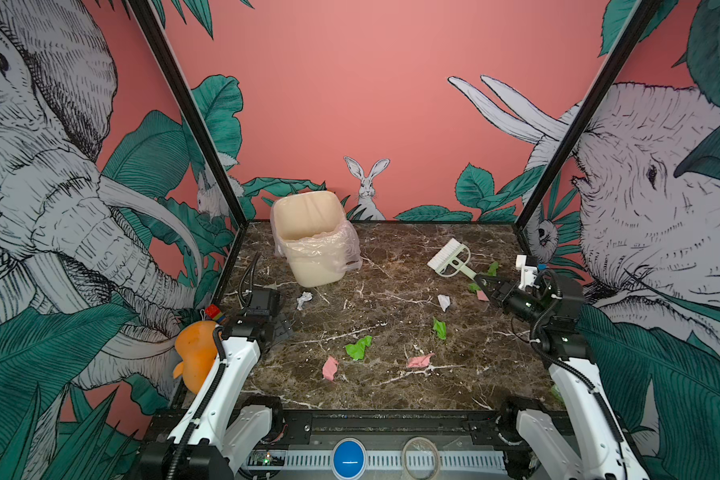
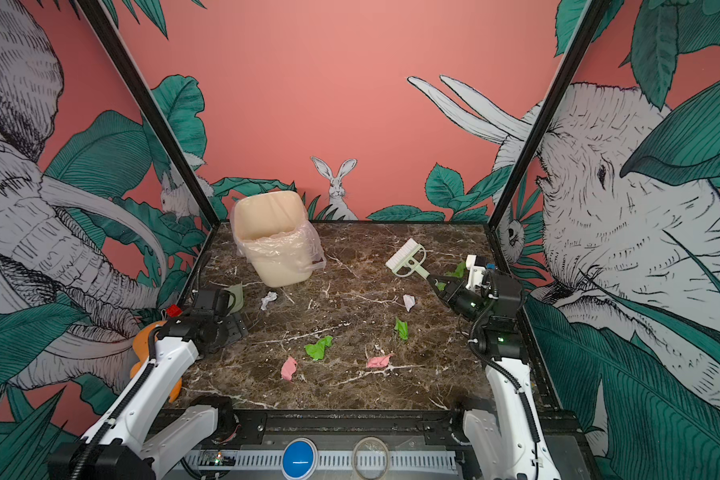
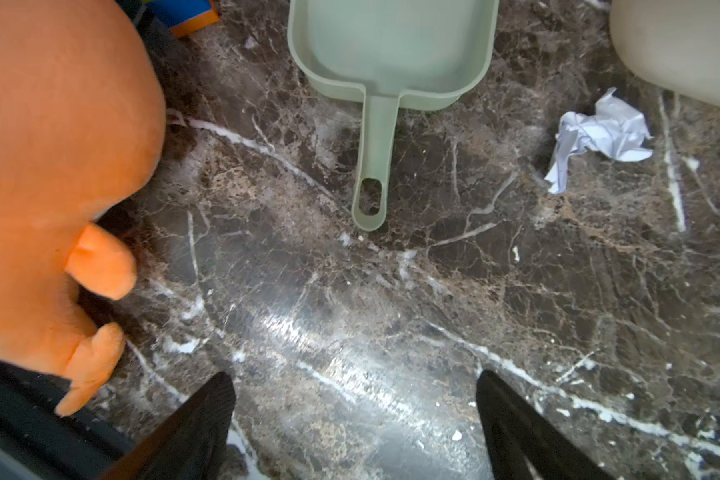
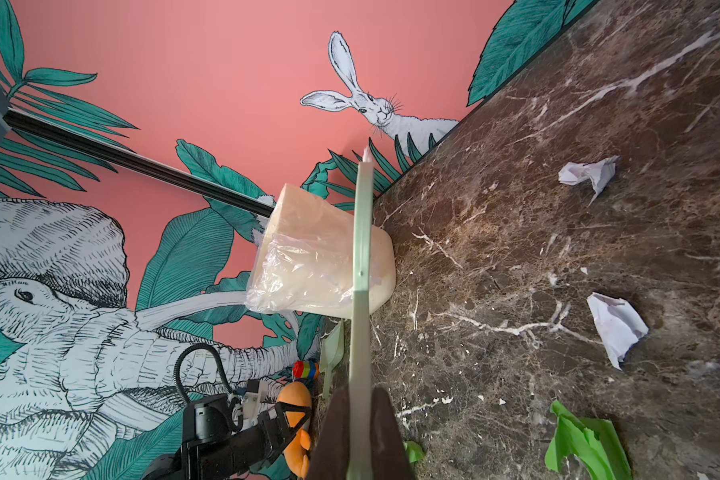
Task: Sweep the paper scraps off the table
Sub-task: 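Close the left gripper on the pale green dustpan handle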
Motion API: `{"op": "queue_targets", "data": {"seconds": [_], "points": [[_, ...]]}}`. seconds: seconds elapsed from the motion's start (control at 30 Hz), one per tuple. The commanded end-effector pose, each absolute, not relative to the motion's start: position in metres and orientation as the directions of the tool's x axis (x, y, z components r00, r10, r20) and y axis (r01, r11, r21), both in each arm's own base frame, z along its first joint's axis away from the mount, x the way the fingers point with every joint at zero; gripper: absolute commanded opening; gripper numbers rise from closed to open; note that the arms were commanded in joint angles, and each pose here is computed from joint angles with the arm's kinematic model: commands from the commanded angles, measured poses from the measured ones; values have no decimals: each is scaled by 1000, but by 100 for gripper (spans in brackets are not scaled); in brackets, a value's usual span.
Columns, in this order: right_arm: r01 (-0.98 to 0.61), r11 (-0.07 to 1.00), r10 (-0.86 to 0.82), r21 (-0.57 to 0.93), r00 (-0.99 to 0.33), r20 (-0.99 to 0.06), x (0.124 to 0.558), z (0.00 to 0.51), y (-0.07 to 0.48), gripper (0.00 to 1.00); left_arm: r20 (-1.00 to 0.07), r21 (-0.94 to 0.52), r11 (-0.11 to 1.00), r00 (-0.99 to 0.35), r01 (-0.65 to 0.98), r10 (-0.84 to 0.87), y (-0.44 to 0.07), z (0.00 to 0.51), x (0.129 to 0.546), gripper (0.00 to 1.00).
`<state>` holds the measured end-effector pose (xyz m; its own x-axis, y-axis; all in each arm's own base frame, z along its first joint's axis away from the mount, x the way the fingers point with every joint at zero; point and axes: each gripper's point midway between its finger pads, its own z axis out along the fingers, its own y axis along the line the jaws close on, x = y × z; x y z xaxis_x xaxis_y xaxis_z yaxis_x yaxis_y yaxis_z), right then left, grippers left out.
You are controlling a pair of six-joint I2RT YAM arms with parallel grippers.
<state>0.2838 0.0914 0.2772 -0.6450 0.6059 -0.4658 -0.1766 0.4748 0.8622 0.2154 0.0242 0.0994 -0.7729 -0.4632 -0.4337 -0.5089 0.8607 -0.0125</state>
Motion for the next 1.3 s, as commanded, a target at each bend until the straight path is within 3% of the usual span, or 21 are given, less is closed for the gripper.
{"op": "queue_targets", "data": {"seconds": [0.0, 0.53, 0.7, 1.27], "points": [[-249, 481, 587, 841, -620, -520, 283, 297, 93, 0, -462, -42, 875, -767, -482, -445, 25, 95, 235, 91], [-226, 490, 589, 842, -626, -511, 290, 290, 89, 0, -467, -7, 878, -775, -479, -426, 49, 55, 276, 76], [-222, 490, 590, 843, -627, -509, 291, 289, 88, 0, -463, -32, 874, -767, -486, -444, 55, 49, 287, 67], [-207, 492, 597, 846, -626, -501, 292, 285, 85, 0, -429, -34, 883, -791, -468, -435, 60, 42, 300, 51]]}}
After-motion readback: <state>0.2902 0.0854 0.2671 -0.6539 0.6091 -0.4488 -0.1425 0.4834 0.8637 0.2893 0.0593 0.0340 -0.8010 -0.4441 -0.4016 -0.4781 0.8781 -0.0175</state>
